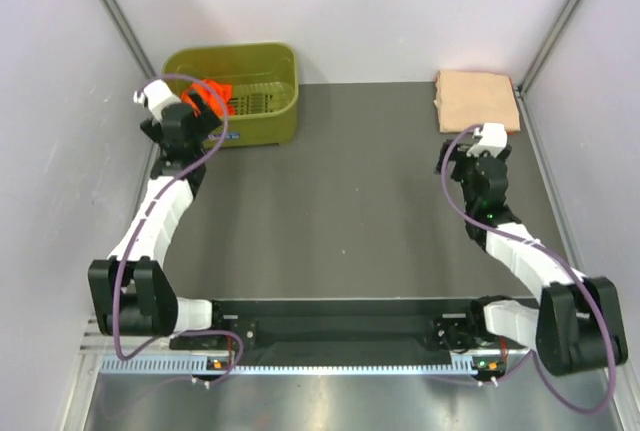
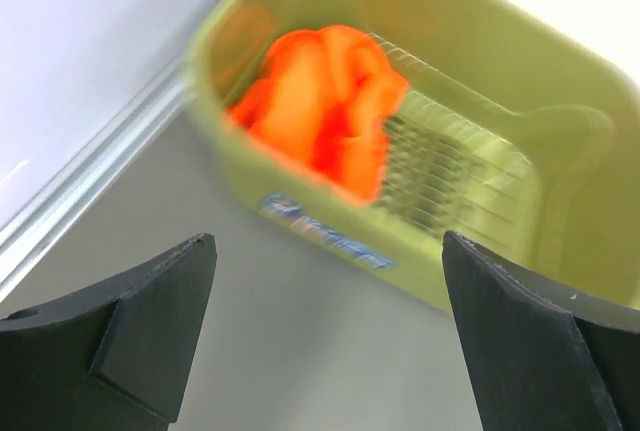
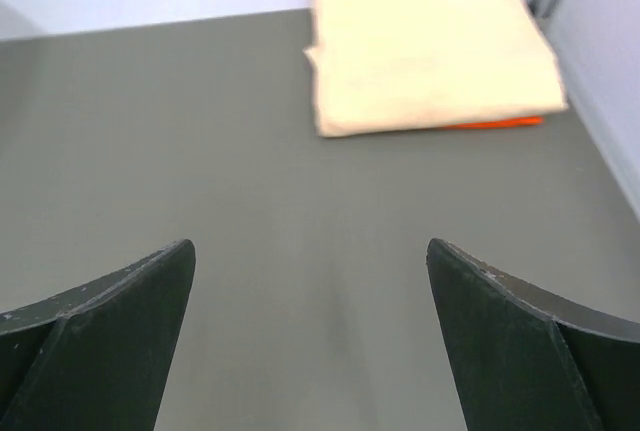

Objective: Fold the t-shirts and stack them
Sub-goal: Move the tshirt to the center of the board

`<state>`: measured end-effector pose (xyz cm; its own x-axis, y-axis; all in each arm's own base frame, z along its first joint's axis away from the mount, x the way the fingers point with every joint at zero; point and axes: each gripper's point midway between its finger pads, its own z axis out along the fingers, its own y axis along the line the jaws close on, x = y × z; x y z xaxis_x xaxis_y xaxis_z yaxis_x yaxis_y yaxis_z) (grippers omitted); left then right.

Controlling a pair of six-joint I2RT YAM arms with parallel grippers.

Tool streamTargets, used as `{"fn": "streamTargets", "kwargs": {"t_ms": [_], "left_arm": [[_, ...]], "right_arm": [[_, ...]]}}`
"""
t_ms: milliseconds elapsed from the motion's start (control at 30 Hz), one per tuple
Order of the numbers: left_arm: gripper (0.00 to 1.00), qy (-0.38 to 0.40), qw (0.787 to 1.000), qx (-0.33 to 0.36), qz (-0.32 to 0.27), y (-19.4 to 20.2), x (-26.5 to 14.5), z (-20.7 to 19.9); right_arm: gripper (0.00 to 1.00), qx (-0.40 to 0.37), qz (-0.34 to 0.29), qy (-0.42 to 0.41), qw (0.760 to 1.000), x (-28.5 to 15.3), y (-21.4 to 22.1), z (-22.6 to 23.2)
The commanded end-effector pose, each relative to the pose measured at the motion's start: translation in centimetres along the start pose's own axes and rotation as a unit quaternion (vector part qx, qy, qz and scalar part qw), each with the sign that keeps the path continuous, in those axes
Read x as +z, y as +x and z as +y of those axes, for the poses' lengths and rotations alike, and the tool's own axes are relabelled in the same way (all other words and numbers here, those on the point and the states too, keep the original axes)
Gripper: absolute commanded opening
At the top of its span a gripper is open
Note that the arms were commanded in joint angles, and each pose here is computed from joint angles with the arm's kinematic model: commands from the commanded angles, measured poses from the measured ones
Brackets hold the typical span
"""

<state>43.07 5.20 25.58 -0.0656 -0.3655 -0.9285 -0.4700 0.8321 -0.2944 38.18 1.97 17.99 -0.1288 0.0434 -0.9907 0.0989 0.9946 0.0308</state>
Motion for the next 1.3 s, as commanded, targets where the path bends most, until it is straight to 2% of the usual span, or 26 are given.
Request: {"fn": "streamTargets", "kwargs": {"t_ms": [0,33,67,100,167,200,233,267,300,333,367,400,533,567,633,667,833,933,967,1033,1067,1100,1133,1167,1267], "left_arm": [[0.99,0.100,0.993,0.016,0.053,-3.4,0.0,-5.6],[0.99,0.152,0.983,0.055,0.085,-2.6,-0.1,-7.4],[0.99,0.158,0.979,0.066,0.112,-1.1,1.6,-8.2],[0.99,0.169,0.979,0.061,0.091,-3.8,2.1,-9.8],[0.99,0.166,0.978,0.069,0.110,-2.7,4.2,-10.5],[0.99,0.171,0.979,0.067,0.086,-4.8,4.7,-11.5],[0.99,0.166,0.980,0.072,0.082,-5.1,5.5,-11.7],[0.99,0.160,0.979,0.081,0.095,-3.6,7.2,-11.8],[0.99,0.163,0.980,0.081,0.075,-5.5,7.7,-12.7],[0.98,0.160,0.980,0.091,0.079,-5.2,8.6,-12.9],[0.96,0.150,0.978,0.102,0.102,-2.8,10.8,-12.8],[0.93,0.145,0.979,0.106,0.098,-3.9,11.3,-13.2],[0.94,0.089,0.980,0.122,0.128,-1.0,15.8,-10.5],[0.94,0.077,0.979,0.128,0.142,0.9,17.0,-9.8],[0.94,0.059,0.978,0.135,0.147,2.0,18.1,-9.1],[0.94,0.050,0.975,0.142,0.162,3.9,19.0,-8.4],[0.87,0.013,0.967,0.160,0.198,8.3,20.4,-6.3],[0.77,0.011,0.964,0.162,0.210,10.4,21.3,-5.8],[0.65,0.014,0.965,0.160,0.206,10.4,21.5,-6.1],[0.52,0.014,0.967,0.156,0.201,10.4,21.8,-6.2],[0.40,0.016,0.969,0.153,0.191,9.8,22.2,-6.5],[0.13,0.017,0.971,0.150,0.186,9.3,22.2,-6.7],[0.04,0.020,0.974,0.144,0.175,8.4,22.2,-7.1],[0.00,0.025,0.978,0.135,0.155,6.5,22.2,-7.9],[0.00,0.053,0.990,0.095,0.092,0.3,20.9,-10.5]], "right_arm": [[1.00,0.041,0.093,0.001,0.995,-2.4,0.6,1.4],[1.00,0.059,0.094,-0.010,0.994,-2.6,-0.8,2.0],[1.00,0.056,0.132,-0.043,0.989,-3.7,0.0,3.1],[1.00,0.054,0.146,-0.063,0.986,-4.1,-0.1,3.7],[1.00,0.019,0.154,-0.100,0.983,-4.8,-1.4,4.7],[0.99,0.011,0.174,-0.099,0.980,-5.5,-1.0,4.5],[1.00,0.003,0.177,-0.100,0.979,-5.7,-1.0,4.4],[1.00,-0.001,0.185,-0.099,0.978,-5.9,-0.8,4.2],[1.00,-0.007,0.201,-0.094,0.975,-6.3,-0.1,3.9],[1.00,-0.007,0.207,-0.092,0.974,-6.5,0.0,3.9],[1.00,-0.008,0.211,-0.092,0.973,-6.6,0.1,3.8],[1.00,-0.008,0.220,-0.093,0.971,-6.9,0.5,3.8],[1.00,-0.006,0.225,-0.095,0.970,-7.3,0.5,3.8],[1.00,-0.007,0.223,-0.099,0.970,-7.4,0.4,3.9],[1.00,-0.011,0.225,-0.097,0.969,-7.4,0.5,3.7],[1.00,-0.013,0.228,-0.095,0.969,-7.3,0.8,3.7],[1.00,-0.018,0.242,-0.087,0.966,-6.8,1.8,3.4],[1.00,-0.020,0.249,-0.087,0.964,-6.1,2.1,3.6],[1.00,-0.021,0.259,-0.085,0.962,-5.7,2.6,3.6],[1.00,-0.021,0.260,-0.083,0.962,-5.3,2.2,3.6],[1.00,-0.020,0.264,-0.082,0.961,-5.0,2.3,3.7],[1.00,-0.019,0.260,-0.084,0.962,-4.8,1.9,3.8],[1.00,-0.019,0.261,-0.084,0.962,-4.7,1.8,3.9],[1.00,-0.018,0.263,-0.083,0.961,-4.6,1.9,3.9],[1.00,-0.010,0.270,-0.087,0.959,-4.6,1.7,4.3]]}}
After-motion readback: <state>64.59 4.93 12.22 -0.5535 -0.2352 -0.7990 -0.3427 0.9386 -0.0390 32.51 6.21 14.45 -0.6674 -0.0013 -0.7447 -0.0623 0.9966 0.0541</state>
